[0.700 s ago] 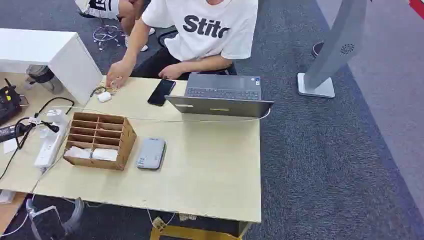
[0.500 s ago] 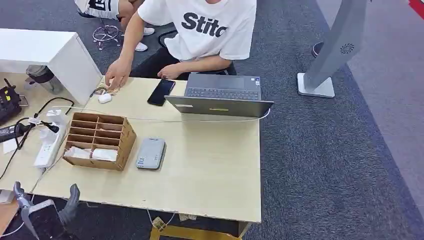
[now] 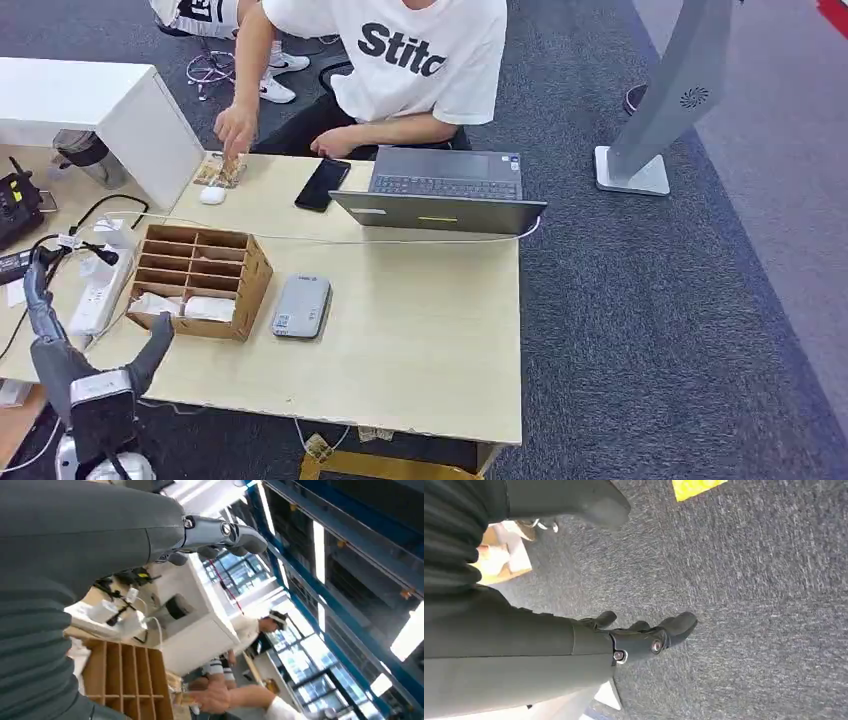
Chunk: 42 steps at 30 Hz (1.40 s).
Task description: Pass the card to the sensor for recognition and then transmit it.
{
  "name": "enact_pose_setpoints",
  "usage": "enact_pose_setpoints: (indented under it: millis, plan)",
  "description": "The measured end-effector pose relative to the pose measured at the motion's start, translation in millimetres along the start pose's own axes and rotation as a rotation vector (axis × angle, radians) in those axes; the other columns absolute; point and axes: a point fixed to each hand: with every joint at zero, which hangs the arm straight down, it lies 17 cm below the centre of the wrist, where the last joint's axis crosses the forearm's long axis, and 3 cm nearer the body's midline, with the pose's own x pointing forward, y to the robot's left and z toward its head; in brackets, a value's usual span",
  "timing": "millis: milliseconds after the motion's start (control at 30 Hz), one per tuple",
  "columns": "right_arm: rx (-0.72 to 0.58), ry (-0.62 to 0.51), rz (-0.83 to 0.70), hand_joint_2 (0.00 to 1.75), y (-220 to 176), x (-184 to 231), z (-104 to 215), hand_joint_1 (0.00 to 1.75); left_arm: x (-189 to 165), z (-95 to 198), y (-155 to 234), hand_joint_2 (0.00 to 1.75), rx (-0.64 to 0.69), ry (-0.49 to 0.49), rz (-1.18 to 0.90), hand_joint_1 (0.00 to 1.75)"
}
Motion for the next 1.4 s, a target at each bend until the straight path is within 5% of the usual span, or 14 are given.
enact_pose_setpoints:
  millis: [500, 967, 1000, 1033, 1067, 1400]
  plan:
    - [0.028, 0.012, 0.023, 1.75, 7, -2, 2, 0.00, 44, -84, -79, 1.75, -0.324, -0.205, -0.057, 0.00]
    - [0.058, 0.006, 0.071, 1.75, 16, -1, 5, 0.00, 49, -151, -117, 1.75, -0.395, -0.295, -0.415, 0.00]
    - [0.061, 0.005, 0.076, 1.75, 17, -1, 5, 0.00, 48, -156, -119, 1.75, -0.394, -0.296, -0.446, 0.14]
    - [0.065, 0.005, 0.084, 1.75, 18, -1, 5, 0.00, 45, -161, -120, 1.75, -0.395, -0.294, -0.478, 1.57]
    - [0.068, 0.004, 0.088, 1.75, 19, 0, 6, 0.00, 43, -165, -121, 1.75, -0.392, -0.291, -0.508, 1.75]
    - [0.085, -0.015, 0.128, 1.75, 24, 3, 7, 0.00, 13, -171, -126, 1.75, -0.448, -0.246, -0.647, 1.75]
